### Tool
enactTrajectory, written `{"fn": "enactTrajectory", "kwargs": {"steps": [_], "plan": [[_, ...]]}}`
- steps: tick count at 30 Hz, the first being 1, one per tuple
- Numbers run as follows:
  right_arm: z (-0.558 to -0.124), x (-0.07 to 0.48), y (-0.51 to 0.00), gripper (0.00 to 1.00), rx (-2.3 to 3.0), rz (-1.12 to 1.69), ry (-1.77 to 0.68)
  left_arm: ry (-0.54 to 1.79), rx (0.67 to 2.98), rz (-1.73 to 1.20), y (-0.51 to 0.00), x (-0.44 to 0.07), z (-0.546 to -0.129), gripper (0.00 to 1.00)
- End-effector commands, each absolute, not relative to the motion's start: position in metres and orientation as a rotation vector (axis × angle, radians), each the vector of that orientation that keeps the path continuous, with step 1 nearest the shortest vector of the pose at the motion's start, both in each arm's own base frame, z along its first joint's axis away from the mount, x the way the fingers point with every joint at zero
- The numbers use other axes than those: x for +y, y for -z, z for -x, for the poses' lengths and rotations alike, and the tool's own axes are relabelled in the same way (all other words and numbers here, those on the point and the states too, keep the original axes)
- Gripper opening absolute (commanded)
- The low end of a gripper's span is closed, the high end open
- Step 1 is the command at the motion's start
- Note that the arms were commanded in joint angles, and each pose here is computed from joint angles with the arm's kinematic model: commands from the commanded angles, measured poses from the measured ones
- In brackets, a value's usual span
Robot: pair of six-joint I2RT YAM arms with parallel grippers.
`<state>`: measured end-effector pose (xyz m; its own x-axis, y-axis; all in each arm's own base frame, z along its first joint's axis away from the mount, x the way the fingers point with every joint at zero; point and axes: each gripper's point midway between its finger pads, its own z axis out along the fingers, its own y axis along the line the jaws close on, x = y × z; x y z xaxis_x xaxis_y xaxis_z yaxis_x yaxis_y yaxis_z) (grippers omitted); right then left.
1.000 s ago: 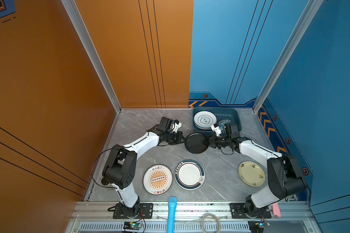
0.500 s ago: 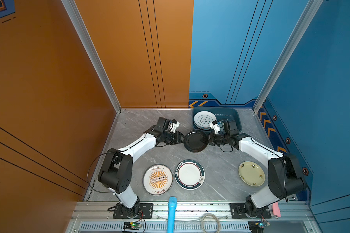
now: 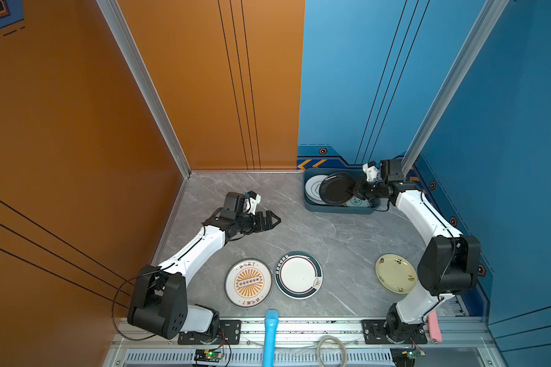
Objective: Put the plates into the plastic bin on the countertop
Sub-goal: 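Carry the black plate into the bin with right gripper while left gripper withdraws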
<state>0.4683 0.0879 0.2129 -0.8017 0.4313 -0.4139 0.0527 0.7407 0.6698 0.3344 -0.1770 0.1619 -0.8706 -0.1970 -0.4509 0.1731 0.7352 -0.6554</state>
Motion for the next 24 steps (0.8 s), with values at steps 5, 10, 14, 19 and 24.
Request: {"fn": "enactTrajectory", "kwargs": {"steps": [5, 10, 14, 19, 24], "plan": [[-0.507, 0.025, -0.183, 0.0, 2.455, -0.541, -0.605, 0.891, 2.43, 0.115, -0.151, -0.139, -0.321, 0.98], [-0.527, 0.001, -0.173, 0.0, 2.461, -0.602, -0.505, 0.876, 2.414, 0.151, -0.15, -0.129, -0.316, 0.98], [-0.533, -0.012, -0.162, 0.0, 2.479, -0.627, -0.451, 0.874, 2.411, 0.155, -0.15, -0.128, -0.316, 0.98], [-0.529, -0.022, -0.15, 0.0, 2.506, -0.649, -0.412, 0.878, 2.41, 0.158, -0.149, -0.128, -0.319, 0.98], [-0.527, -0.024, -0.112, 0.0, 2.581, -0.671, -0.403, 0.89, 2.414, 0.159, -0.147, -0.129, -0.32, 0.98]]}}
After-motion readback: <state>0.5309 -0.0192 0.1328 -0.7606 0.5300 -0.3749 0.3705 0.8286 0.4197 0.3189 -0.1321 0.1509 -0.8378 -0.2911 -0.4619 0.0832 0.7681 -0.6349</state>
